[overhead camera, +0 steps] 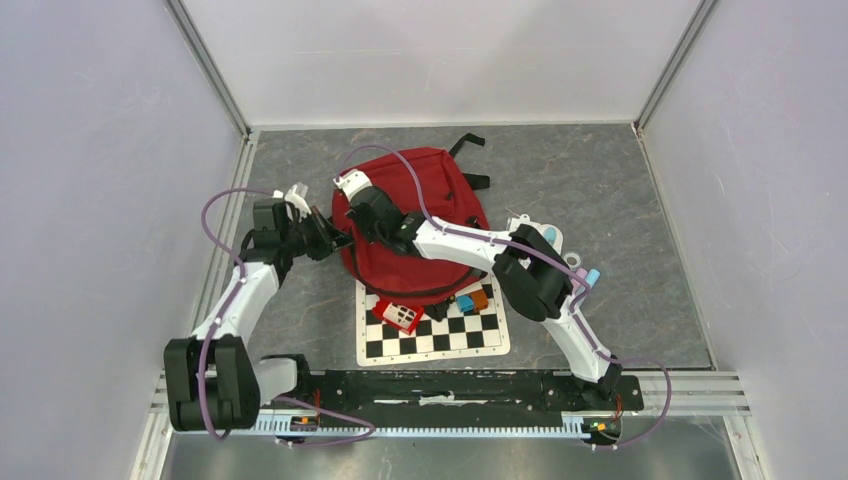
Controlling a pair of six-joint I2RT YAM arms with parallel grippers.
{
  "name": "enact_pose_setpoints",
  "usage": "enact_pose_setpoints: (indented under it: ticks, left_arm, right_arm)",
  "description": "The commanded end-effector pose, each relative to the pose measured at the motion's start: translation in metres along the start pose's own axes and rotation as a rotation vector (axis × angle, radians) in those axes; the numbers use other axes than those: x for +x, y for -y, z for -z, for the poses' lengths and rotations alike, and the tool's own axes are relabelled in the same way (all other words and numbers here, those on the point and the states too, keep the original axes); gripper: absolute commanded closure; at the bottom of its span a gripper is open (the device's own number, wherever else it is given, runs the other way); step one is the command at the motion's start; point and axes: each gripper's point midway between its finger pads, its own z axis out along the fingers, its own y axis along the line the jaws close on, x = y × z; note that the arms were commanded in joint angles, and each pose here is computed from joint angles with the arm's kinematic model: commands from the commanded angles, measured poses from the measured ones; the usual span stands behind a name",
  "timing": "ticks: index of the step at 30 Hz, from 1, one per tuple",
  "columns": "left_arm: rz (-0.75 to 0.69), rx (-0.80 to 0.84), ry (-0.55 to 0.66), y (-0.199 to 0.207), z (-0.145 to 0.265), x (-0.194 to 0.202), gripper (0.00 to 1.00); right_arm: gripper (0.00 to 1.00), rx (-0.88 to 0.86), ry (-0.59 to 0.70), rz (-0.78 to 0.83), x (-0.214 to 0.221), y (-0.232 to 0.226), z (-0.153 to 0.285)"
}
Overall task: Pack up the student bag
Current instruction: Zip the student bag at the center of the board.
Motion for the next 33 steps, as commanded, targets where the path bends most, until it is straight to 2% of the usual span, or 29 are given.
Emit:
enact_pose_setpoints:
  ticks: [1, 9, 19, 22, 33]
  left_arm:
    - [-0.021, 0.083, 0.006, 0.022, 0.011, 0.013, 0.98]
    - [-0.017, 0.139, -0.027, 0.039, 0.023, 0.05, 0.98]
    - [-0.08, 0.166, -0.129, 0.053, 0.038, 0.088, 0.98]
    - [-0.087, 0.143, -0.163, 0.047, 0.038, 0.1, 0.98]
    - [-0.116, 0.225, -0.233, 0.08, 0.027, 0.122, 0.98]
  right_arm:
    - [1.0, 0.001, 0.115, -0.066, -0.042, 0.003, -0.001]
    - [1.0, -0.009, 0.117, -0.086, -0.044, 0.003, -0.001]
    - [1.0, -0.005, 0.124, -0.114, -0.048, 0.01, -0.002]
    - [1.0, -0.005, 0.126, -0.125, -0.049, 0.01, -0.002]
    - [1.0, -0.029, 0.128, -0.142, -0.053, 0.009, 0.003]
